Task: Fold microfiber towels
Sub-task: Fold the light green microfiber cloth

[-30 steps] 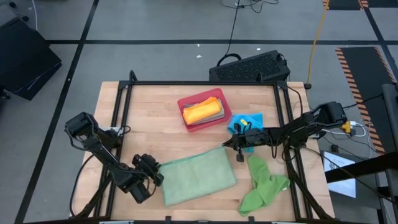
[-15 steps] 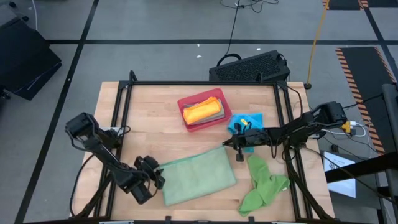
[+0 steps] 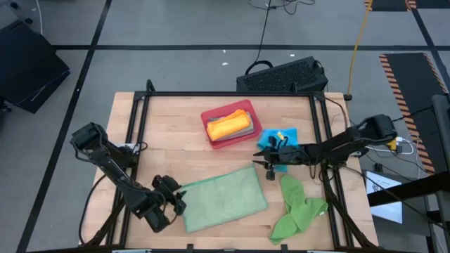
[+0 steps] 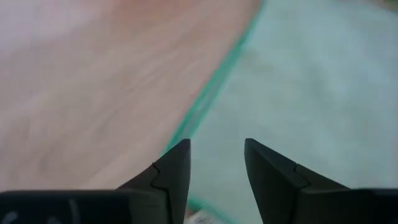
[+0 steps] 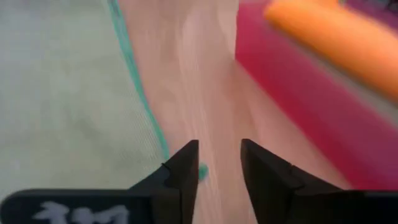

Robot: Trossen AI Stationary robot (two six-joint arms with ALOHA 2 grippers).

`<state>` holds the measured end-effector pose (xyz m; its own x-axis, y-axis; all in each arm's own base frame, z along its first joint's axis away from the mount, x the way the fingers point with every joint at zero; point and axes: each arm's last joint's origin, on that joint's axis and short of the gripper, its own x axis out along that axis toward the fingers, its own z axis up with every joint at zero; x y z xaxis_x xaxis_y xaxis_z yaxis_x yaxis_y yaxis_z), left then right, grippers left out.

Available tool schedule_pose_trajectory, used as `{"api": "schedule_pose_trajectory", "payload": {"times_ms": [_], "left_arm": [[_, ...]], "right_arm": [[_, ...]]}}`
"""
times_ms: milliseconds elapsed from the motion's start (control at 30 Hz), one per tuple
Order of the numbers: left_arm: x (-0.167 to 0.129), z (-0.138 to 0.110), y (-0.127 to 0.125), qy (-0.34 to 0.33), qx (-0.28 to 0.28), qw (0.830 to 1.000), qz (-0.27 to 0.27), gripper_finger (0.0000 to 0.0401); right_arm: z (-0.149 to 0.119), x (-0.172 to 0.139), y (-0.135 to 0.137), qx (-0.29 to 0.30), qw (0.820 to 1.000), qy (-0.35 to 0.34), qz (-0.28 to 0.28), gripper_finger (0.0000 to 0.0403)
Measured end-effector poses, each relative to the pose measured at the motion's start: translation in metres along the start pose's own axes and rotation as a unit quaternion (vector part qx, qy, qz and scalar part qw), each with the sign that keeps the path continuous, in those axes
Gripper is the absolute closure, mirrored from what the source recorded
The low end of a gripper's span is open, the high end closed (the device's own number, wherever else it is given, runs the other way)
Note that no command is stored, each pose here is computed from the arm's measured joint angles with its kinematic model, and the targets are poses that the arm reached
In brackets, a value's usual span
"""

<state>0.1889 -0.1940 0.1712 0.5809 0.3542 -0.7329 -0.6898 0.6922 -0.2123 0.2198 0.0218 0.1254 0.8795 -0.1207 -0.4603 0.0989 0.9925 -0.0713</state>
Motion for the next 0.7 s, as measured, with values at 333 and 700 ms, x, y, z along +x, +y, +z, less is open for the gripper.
{"api": "schedule_pose_trajectory", "payload": {"times_ms": [333,700], "left_arm": [[-0.013,0.001,-0.048,-0.092,0.102,0.979,-0.149,0.0249],[0.015,-0.014,-0.061,-0.095,0.136,0.975,-0.148,0.0249]], "right_arm": [[0.019,-0.031,0.033,0.001,0.994,-0.063,0.088,0.0267],[-0.011,-0.022,0.083,0.022,0.984,-0.026,0.176,0.027]]}}
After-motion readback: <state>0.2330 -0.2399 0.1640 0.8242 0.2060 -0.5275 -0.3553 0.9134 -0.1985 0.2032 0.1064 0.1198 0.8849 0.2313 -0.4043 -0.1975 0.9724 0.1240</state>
